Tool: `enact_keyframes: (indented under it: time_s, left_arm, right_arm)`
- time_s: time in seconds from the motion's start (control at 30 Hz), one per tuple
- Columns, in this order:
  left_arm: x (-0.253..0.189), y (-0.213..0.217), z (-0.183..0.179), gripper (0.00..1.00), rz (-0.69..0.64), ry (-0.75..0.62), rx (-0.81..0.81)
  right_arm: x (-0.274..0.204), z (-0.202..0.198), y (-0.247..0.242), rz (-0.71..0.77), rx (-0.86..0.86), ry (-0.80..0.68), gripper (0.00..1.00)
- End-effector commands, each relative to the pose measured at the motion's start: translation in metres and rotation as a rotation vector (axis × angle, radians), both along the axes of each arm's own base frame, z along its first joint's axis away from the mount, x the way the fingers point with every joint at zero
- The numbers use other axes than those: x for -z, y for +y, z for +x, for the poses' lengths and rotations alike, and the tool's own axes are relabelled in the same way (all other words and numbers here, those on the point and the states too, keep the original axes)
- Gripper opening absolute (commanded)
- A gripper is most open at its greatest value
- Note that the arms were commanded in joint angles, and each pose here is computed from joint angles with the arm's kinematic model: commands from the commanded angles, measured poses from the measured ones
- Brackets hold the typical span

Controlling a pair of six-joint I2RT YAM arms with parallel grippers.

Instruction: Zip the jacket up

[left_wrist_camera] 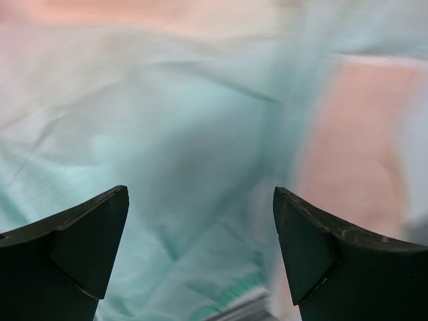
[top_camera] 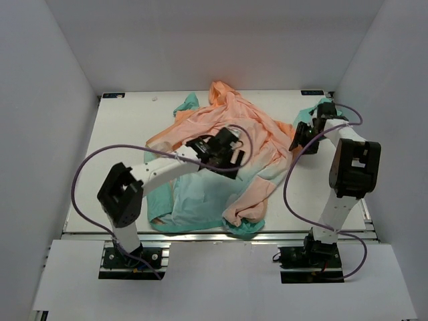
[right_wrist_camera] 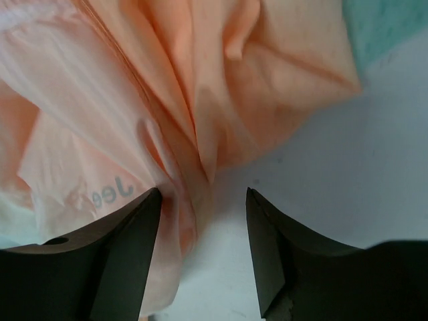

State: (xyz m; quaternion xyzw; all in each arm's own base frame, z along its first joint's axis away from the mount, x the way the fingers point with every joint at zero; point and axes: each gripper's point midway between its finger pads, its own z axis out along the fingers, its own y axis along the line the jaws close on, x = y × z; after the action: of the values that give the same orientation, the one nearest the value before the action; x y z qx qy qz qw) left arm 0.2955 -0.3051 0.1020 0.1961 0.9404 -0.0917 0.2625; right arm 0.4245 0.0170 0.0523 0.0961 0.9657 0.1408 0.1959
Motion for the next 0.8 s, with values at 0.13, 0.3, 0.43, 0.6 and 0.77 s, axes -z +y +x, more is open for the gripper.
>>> enact_keyframes:
  time_s: [0.13,0.3,0.43,0.6,0.77]
  left_arm:
    - [-0.077,-0.075,-0.081,0.98,-0.109,-0.178,0.408]
    - [-0.060,-0.115,-0.135,0.98,-0.155,-0.097,0.521]
    - [-0.026,-0.124,-0.152,0.98,-0.094,-0.039,0.500]
    - [0.004,-0.141,-0.177,0.90,0.002,-0.014,0.506]
    - [0.024,-0.146,-0.183,0.87,0.073,-0.014,0.488]
  right_arm:
    - [-0.045,0.000,0.021,0.113,-0.059,-0.174,0.60]
    - [-0.051,0.010,0.034,0.205,-0.100,-0.202,0.60]
    - [-0.049,0.009,0.036,0.217,-0.101,-0.199,0.60]
    - [-0.034,-0.004,0.029,0.169,-0.083,-0.165,0.59]
    - [-0.023,-0.007,0.026,0.155,-0.066,-0.148,0.57]
